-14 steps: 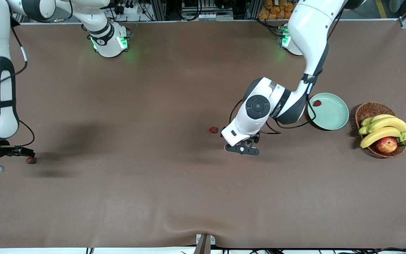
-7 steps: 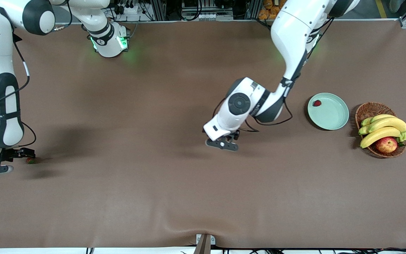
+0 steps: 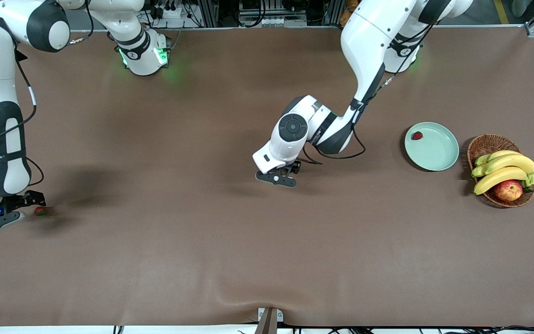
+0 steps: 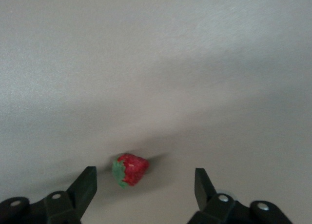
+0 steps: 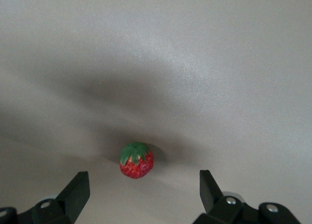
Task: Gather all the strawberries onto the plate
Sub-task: 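Grasp the mid-table strawberry with the left gripper while the right gripper grasps the last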
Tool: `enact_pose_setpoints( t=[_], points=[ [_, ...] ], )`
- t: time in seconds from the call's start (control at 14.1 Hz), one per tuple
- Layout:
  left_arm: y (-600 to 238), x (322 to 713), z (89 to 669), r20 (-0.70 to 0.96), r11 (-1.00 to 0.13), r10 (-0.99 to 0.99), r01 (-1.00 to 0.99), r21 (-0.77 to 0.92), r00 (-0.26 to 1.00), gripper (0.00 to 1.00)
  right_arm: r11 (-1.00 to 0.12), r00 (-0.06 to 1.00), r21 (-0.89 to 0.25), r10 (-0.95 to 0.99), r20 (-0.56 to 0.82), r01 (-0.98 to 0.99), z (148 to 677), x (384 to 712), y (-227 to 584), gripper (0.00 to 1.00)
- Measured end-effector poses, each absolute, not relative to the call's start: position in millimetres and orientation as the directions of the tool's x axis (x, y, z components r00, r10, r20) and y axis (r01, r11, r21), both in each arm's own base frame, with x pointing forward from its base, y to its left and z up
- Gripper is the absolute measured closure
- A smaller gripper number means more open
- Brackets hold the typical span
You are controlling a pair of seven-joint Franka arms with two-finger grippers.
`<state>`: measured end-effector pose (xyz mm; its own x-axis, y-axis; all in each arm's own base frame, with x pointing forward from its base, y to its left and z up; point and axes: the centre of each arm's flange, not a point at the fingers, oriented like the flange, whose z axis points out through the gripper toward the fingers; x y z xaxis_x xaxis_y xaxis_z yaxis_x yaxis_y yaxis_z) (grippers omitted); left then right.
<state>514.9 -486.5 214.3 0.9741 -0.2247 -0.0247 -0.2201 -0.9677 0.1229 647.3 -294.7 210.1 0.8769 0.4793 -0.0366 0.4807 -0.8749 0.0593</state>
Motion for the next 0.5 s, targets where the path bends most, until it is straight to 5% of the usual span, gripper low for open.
enact_pose_setpoints(
  t=[0.5],
  points=[
    [-479.3,513.3,194.5,-0.049,-0.971,-0.225,-0.219,0.1,0.973,0.28,-0.862,0.865,0.069,0.501,-0.034,0.502,193.6,650.0,-289.6,0.0]
  ],
)
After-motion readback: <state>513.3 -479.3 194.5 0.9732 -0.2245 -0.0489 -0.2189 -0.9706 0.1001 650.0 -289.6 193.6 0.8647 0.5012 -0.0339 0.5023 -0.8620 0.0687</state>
